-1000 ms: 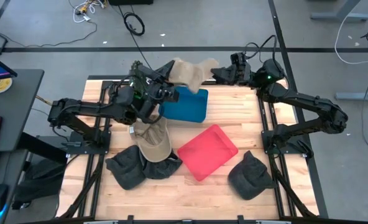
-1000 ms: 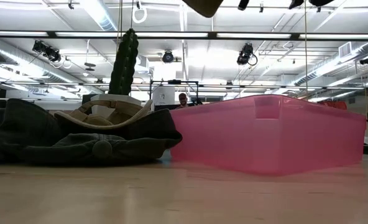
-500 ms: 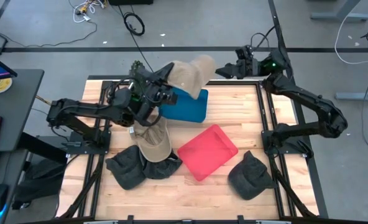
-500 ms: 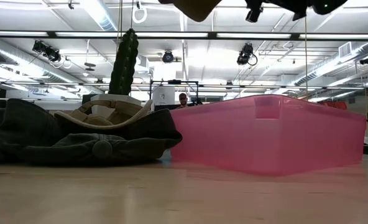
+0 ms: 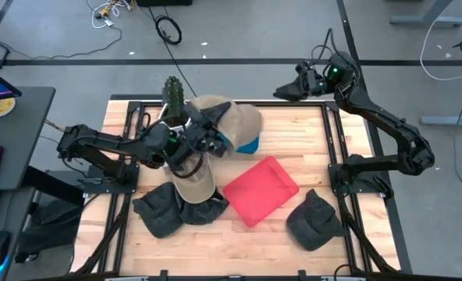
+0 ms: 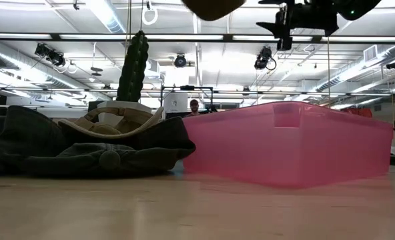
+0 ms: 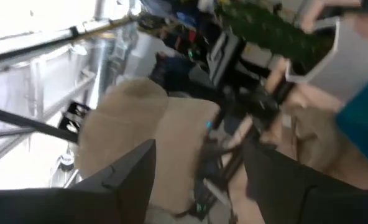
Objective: Pick & Place hat
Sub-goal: Put the top brown cap into the blue bin
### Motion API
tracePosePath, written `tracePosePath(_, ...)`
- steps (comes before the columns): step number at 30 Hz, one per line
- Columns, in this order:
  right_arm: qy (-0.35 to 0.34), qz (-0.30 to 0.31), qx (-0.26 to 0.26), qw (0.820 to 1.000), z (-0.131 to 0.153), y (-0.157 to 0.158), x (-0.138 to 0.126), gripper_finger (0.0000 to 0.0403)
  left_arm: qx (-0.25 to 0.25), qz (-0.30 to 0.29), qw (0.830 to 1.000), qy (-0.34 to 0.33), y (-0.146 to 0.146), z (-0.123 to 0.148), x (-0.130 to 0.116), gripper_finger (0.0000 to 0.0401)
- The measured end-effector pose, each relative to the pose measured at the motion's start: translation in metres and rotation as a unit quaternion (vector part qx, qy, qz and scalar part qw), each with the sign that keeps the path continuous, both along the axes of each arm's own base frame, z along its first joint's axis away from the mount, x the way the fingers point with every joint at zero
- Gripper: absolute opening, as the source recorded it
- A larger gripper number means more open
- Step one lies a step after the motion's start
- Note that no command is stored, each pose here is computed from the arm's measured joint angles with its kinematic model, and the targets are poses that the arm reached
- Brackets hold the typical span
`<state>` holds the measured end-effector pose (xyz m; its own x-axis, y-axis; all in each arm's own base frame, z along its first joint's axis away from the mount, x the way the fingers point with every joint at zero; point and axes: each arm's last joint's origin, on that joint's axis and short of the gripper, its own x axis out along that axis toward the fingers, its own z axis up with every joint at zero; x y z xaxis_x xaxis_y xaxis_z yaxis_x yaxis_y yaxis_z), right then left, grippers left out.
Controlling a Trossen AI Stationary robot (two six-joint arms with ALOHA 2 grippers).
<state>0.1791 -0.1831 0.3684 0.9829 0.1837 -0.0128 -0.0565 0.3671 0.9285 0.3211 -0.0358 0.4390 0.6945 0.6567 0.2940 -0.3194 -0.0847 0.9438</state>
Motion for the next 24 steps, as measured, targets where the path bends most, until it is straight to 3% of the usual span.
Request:
tracePosePath(7,0.034,0.048,0.016,0.998,-0.013,0.006,0.006,0.0242,0.009,-0.021,1.0,-0.003,-0.003,0.001,0.0,0.0005)
tracePosePath(16,0.045,0.103,0.037,0.993,-0.025,0.019,0.039,0.0267,0.016,-0.032,0.999,-0.004,-0.002,0.001,0.001,0.0005)
tracePosePath(24,-0.008,0.115,0.036,0.993,-0.02,0.018,0.065,0.0296,0.016,-0.032,0.999,-0.004,-0.002,0.001,0.001,0.0005)
